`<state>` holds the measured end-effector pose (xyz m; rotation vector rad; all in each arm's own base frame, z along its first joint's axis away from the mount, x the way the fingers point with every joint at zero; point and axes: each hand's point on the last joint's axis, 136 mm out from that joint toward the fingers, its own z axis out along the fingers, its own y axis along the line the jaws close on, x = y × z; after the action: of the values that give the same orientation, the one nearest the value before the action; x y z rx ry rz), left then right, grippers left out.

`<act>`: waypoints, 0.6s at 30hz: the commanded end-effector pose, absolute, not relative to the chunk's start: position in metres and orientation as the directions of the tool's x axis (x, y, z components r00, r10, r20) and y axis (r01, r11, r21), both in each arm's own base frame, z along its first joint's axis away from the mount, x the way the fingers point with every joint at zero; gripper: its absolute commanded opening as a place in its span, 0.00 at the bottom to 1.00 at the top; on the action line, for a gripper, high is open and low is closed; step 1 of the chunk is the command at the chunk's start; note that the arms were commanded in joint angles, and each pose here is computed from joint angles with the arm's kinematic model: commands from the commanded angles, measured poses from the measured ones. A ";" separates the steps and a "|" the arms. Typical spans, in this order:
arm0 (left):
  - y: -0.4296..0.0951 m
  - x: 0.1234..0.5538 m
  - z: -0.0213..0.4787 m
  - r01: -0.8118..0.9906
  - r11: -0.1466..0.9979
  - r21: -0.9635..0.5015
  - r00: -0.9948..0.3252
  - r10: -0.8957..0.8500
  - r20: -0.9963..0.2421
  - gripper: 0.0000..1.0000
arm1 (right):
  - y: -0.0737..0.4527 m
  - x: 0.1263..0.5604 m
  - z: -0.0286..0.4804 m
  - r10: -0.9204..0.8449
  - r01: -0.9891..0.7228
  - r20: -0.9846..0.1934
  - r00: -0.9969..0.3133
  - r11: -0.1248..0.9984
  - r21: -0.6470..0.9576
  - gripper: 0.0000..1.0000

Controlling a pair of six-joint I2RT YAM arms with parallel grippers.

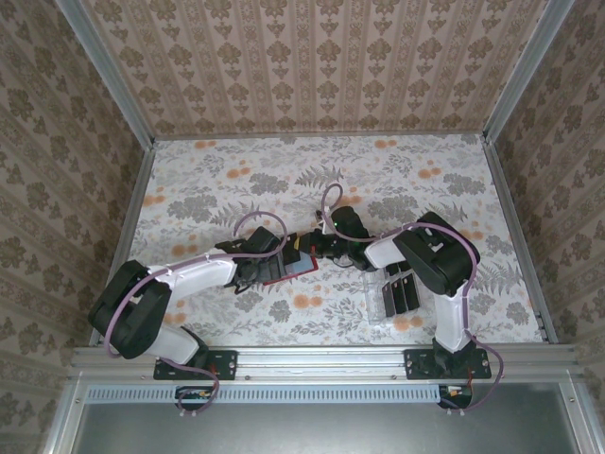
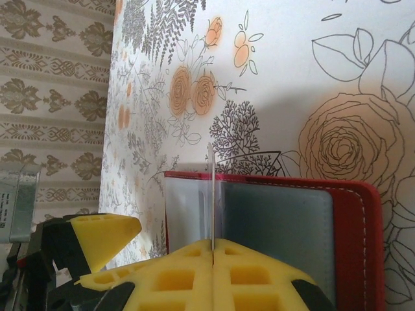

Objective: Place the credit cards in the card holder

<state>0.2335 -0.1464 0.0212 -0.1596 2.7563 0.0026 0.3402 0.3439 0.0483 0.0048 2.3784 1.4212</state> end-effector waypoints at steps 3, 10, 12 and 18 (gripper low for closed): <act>-0.125 0.215 0.007 -0.132 0.989 0.064 -0.942 -0.106 -0.318 1.00 | 0.345 0.333 0.041 0.178 -0.176 -0.286 -0.942 0.466 0.867 0.00; -0.125 0.215 0.007 -0.133 0.989 0.064 -0.942 -0.107 -0.317 1.00 | 0.345 0.328 0.037 0.170 -0.172 -0.275 -0.946 0.455 0.874 0.00; -0.125 0.215 0.008 -0.134 0.989 0.063 -0.942 -0.107 -0.319 1.00 | 0.345 0.326 0.037 0.165 -0.175 -0.274 -0.948 0.450 0.876 0.00; -0.125 0.215 0.007 -0.134 0.989 0.063 -0.942 -0.107 -0.319 1.00 | 0.346 0.321 0.033 0.149 -0.172 -0.262 -0.953 0.447 0.878 0.00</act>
<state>0.2335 -0.1464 0.0212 -0.1601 2.7563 0.0025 0.3311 0.3451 0.0426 -0.0086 2.3720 1.4802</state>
